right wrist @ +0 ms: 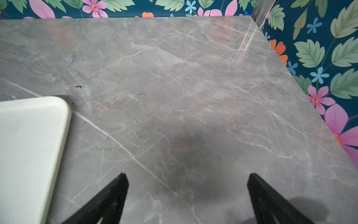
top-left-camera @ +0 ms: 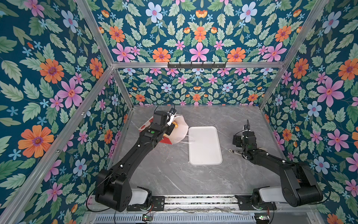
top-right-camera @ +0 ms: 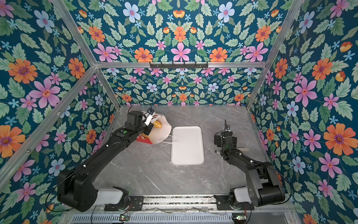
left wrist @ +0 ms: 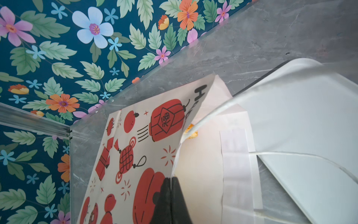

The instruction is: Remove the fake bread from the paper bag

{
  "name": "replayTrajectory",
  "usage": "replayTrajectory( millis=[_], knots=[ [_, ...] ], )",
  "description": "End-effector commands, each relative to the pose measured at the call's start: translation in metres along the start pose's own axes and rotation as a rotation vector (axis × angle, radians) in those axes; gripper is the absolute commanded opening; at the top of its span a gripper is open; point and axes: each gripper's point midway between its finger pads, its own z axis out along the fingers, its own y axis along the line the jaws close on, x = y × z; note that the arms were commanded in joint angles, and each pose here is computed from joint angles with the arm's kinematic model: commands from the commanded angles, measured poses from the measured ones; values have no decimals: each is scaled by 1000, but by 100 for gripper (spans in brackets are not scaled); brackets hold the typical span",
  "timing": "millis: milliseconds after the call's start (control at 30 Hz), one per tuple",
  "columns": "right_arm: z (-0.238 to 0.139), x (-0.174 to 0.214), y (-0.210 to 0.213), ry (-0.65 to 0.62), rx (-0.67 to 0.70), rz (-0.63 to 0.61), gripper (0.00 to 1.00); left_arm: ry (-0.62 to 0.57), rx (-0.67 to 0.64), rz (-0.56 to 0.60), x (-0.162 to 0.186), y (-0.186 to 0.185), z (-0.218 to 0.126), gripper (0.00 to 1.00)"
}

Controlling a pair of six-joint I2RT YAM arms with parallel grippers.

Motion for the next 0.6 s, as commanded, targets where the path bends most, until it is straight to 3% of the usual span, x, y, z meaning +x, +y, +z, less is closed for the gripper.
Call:
replayTrajectory(
  millis=[0,133,333,467,567],
  knots=[
    [-2,1,2,56,-4,-2,97,-85,-23,-20,-7,2,-10,0],
    [-21,-16,-1,105,5,31,97,-102,27,-7,3,-10,-17,0],
    [-47,-26,27,146,-181,103,95,-101,101,-6,19,-27,-23,0],
    [-73,-33,102,72,-596,8,90,-102,92,-8,24,-28,-23,0],
    [-92,-27,167,-2,-739,-241,90,-102,103,-7,23,-29,-22,0]
  ],
)
